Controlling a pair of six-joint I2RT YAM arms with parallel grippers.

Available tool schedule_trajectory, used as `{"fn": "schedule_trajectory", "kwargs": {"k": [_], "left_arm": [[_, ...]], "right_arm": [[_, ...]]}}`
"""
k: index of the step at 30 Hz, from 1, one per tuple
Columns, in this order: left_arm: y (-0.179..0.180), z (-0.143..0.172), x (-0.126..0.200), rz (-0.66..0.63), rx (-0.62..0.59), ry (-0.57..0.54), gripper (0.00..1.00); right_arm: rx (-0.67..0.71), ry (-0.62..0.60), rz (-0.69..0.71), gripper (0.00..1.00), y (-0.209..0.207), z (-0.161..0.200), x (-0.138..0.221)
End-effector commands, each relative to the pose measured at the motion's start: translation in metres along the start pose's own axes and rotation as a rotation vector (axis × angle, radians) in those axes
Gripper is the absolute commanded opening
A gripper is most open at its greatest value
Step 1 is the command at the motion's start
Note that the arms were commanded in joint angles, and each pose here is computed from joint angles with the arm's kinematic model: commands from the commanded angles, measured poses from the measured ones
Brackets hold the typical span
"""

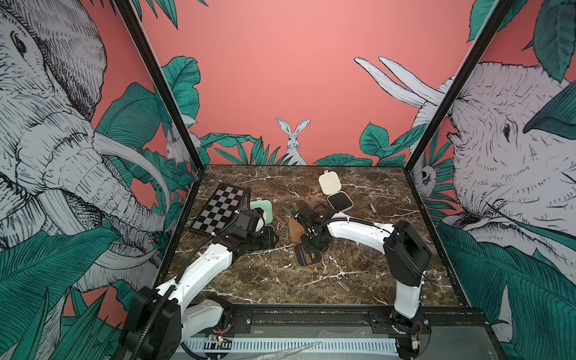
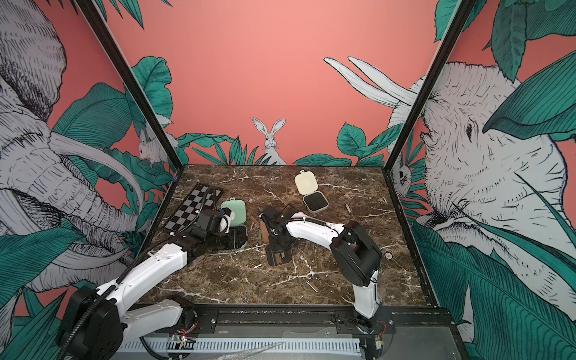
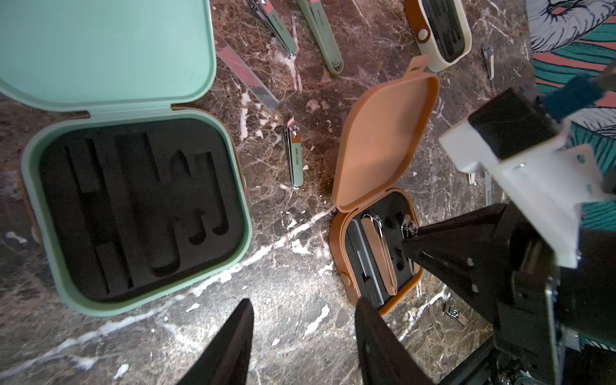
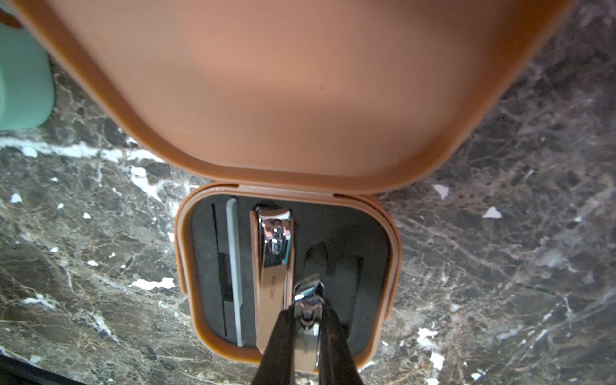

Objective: Organize nail clipper sets
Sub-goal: Place the nail clipper in the storage box.

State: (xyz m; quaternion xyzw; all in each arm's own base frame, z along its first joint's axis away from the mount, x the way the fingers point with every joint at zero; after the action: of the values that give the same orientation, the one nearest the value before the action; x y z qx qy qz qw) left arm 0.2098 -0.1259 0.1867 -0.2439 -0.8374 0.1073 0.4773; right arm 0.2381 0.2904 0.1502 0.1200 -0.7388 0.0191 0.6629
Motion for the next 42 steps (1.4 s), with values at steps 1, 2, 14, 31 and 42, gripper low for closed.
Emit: {"fn": "schedule_trajectory", "kwargs": {"k": [1, 2, 14, 31, 42], "left_arm": [[0.003, 0.005, 0.003, -0.015, -0.002, 0.0, 0.52], [0.003, 0.004, 0.003, -0.016, -0.002, -0.003, 0.52], [0.004, 0.005, 0.003, -0.013, 0.001, -0.002, 0.52], [0.004, 0.005, 0.003, -0.013, 0.003, -0.003, 0.52], [0.005, 0.006, 0.003, -0.015, 0.003, -0.001, 0.52]], "right_arm": [[0.012, 0.01, 0.004, 0.11, 0.004, -0.002, -0.003], [0.012, 0.012, 0.006, 0.11, 0.004, -0.002, -0.005], [0.0, 0.028, 0.046, 0.11, -0.004, 0.003, -0.02], [-0.014, 0.057, 0.078, 0.12, -0.012, 0.009, -0.021], [-0.029, 0.06, 0.084, 0.24, -0.013, 0.006, -0.022]]}}
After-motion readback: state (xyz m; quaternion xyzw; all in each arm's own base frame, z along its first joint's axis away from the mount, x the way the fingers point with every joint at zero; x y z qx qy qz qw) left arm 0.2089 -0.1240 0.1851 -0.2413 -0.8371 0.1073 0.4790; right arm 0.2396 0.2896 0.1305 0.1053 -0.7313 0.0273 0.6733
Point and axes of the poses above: each gripper's point midway between its finger pads, its own x axis back along the fingers, its own y axis along the line the jaws close on, z = x × y, the point moved 10 cm from there along x, back along the fingers, and after that the axes turned 8 degrees about -x, right-handed, at the moved point
